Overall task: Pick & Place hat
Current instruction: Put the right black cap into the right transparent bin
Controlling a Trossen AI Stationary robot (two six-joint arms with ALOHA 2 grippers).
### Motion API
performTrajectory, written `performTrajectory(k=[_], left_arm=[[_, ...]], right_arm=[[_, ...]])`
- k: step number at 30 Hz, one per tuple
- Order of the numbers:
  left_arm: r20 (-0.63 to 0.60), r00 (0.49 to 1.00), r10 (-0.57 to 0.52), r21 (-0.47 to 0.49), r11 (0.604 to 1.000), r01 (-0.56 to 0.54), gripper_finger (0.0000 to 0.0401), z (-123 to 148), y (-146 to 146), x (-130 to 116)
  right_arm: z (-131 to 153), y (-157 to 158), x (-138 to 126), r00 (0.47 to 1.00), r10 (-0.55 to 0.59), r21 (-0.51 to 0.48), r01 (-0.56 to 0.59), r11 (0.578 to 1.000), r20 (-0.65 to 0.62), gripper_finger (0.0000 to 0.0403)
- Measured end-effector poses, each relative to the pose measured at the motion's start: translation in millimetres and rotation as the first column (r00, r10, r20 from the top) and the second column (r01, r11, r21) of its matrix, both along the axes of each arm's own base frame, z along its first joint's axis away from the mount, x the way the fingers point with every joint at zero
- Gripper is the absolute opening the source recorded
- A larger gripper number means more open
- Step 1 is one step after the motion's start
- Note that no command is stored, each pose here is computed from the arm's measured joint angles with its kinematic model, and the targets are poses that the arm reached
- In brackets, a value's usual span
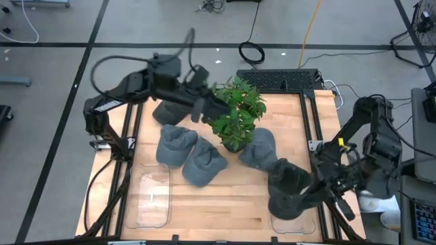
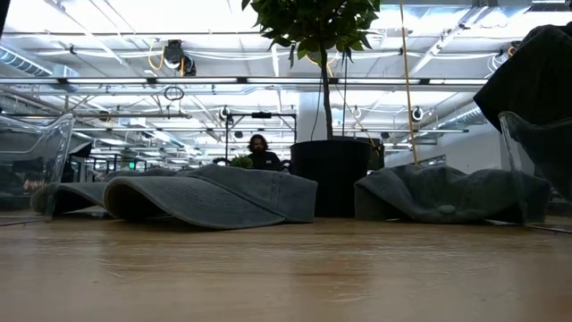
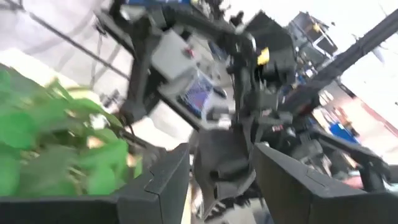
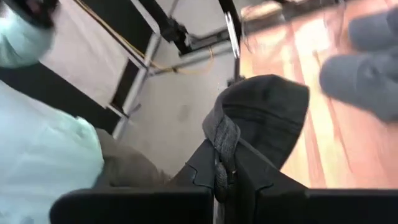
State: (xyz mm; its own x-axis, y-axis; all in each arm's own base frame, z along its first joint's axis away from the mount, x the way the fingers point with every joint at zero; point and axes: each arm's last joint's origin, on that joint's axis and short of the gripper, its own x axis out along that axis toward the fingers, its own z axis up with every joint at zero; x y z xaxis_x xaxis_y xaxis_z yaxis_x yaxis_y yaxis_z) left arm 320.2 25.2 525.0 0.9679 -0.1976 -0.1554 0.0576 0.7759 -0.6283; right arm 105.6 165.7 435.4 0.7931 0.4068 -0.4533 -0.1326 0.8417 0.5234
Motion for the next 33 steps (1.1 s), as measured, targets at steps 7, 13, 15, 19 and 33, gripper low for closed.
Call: performTrajectory(k=[7,13,15,19,33], left_arm=[[0.05,0.998,0.027,0.023,0.999,-0.029,0.0186,13,1,-18],[0.056,0.998,0.029,0.026,0.999,-0.03,0.0186,15,0,-23],[0.057,0.998,0.025,0.032,0.999,-0.027,0.0186,15,-1,-22],[0.046,0.999,0.024,0.037,0.999,-0.026,0.0186,14,0,-22],[0.049,0.999,0.013,0.042,0.999,-0.015,0.0186,14,-1,-22]], right_arm=[[-23,11,2,0.989,-0.045,-0.126,0.028,0.992,-0.138,0.0011],[-37,20,2,0.974,-0.083,-0.195,0.041,0.98,-0.212,0.0011],[-42,23,2,0.971,-0.103,-0.212,0.056,0.976,-0.215,0.0011],[-55,29,2,0.969,-0.153,-0.23,0.106,0.967,-0.195,0.0011],[-124,20,-2,0.946,-0.253,-0.272,0.194,0.943,-0.202,0.0011]])
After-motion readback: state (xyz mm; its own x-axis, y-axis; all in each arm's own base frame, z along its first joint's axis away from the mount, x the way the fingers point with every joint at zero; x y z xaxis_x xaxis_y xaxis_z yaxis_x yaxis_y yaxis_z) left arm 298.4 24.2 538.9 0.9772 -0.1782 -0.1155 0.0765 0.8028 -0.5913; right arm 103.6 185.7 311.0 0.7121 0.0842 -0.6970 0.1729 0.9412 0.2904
